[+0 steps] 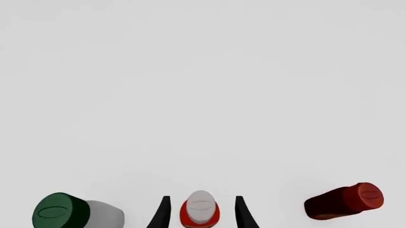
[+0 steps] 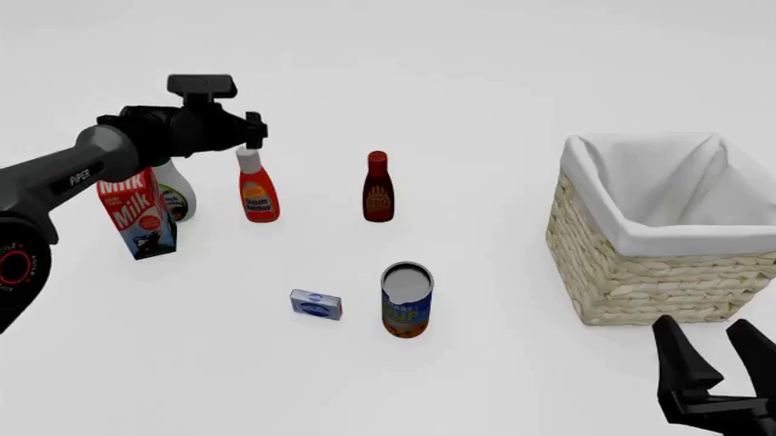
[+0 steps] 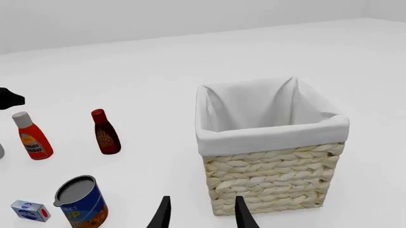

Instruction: Pick the ketchup and place it in the basket.

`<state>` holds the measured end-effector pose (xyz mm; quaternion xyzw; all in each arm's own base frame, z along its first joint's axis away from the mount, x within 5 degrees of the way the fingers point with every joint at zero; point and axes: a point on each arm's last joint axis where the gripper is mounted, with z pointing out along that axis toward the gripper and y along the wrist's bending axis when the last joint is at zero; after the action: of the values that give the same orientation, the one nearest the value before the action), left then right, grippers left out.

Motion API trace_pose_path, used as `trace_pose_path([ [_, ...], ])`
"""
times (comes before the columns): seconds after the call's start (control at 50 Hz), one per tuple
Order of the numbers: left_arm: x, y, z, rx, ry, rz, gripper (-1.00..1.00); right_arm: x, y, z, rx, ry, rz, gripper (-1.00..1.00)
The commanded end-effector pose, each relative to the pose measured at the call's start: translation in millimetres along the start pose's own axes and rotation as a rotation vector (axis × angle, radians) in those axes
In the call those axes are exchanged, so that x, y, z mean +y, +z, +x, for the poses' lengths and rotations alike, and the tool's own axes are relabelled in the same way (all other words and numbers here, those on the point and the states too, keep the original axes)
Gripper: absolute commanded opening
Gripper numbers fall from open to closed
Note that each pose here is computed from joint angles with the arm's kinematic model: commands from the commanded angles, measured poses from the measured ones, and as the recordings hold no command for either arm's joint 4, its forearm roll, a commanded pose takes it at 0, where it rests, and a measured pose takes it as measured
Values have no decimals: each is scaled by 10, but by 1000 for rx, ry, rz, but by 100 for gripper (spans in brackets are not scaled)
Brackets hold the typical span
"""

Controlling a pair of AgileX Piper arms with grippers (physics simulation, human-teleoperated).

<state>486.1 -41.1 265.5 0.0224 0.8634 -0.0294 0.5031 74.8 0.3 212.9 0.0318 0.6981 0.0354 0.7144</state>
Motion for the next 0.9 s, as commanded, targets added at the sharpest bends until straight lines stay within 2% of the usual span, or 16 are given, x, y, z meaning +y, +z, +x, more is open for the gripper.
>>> trace_pose_path([
  [0.02,22,59,39,5,-6,-4,100,0,11,0,2,0,0,100],
  [0.9,18,246,217,37,-2,-3,100,0,10,3,5,9,0,100],
])
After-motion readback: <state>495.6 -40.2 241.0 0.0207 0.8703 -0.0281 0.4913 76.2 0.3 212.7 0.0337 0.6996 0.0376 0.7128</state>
